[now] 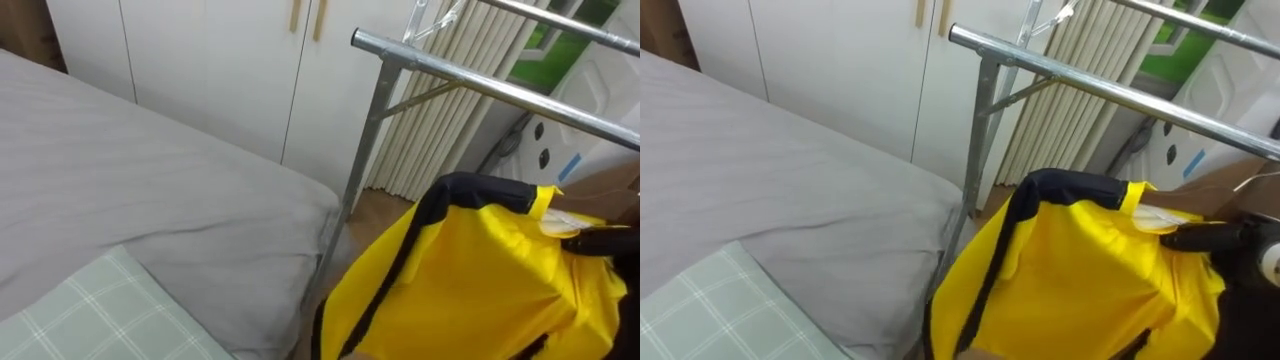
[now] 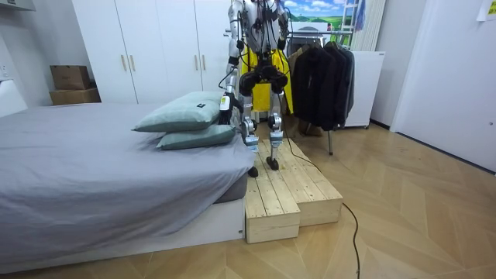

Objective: Hang clothes

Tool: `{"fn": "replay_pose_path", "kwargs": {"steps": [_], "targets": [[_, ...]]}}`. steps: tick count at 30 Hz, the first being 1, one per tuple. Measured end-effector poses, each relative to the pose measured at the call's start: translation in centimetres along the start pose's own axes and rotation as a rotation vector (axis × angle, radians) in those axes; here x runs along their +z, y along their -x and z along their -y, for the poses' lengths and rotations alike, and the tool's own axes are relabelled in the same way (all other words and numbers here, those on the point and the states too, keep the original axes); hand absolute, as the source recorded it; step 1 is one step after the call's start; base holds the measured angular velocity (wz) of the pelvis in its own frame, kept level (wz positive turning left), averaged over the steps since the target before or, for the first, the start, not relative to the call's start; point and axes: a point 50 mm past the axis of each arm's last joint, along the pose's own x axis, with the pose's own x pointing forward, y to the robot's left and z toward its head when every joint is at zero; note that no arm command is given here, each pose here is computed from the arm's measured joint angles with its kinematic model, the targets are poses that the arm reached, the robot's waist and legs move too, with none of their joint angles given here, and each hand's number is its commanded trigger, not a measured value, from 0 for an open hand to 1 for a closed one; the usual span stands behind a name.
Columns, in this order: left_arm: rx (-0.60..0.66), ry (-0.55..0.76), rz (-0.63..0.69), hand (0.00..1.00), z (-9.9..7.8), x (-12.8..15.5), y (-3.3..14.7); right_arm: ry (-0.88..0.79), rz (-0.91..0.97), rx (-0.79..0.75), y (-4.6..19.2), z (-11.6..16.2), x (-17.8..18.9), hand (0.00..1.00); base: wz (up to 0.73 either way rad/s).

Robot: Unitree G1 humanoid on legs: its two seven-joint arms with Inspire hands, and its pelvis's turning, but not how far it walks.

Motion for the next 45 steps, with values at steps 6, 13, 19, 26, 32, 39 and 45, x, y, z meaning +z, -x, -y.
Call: {"fn": "replay_pose_path", "kwargs": {"steps": [6, 13, 19, 26, 32, 39, 45], "targets": [[-0.002, 0.005, 0.003, 0.0, 0.05, 0.14, 0.01, 0.064, -0.011, -0.041, 0.03, 0.24, 0.13, 1.0, 0.0], [-0.004, 0.007, 0.003, 0.0, -0.04, 0.17, 0.0, 0.095, -0.009, -0.083, 0.05, 0.48, 0.2, 1.0, 0.0], [0.002, 0.008, 0.006, 0.0, -0.17, 0.28, -0.01, 0.112, -0.018, -0.103, 0.07, 0.62, 0.11, 0.0, 0.01], [0.005, 0.007, 0.007, 0.0, -0.25, 0.31, -0.01, 0.136, -0.059, -0.119, 0.12, 0.82, -0.33, 0.0, 0.0], [0.003, 0.006, 0.006, 0.0, -0.23, 0.3, -0.01, 0.137, -0.062, -0.124, 0.12, 0.86, -0.39, 0.0, 0.0], [-0.009, -0.003, 0.003, 0.0, -0.1, 0.21, -0.02, 0.168, -0.072, -0.132, 0.16, 0.96, -0.39, 0.0, 0.0], [-0.021, -0.002, 0.003, 0.0, -0.03, 0.19, -0.02, 0.168, -0.066, -0.132, 0.16, 0.95, -0.27, 0.0, 0.0]]}}
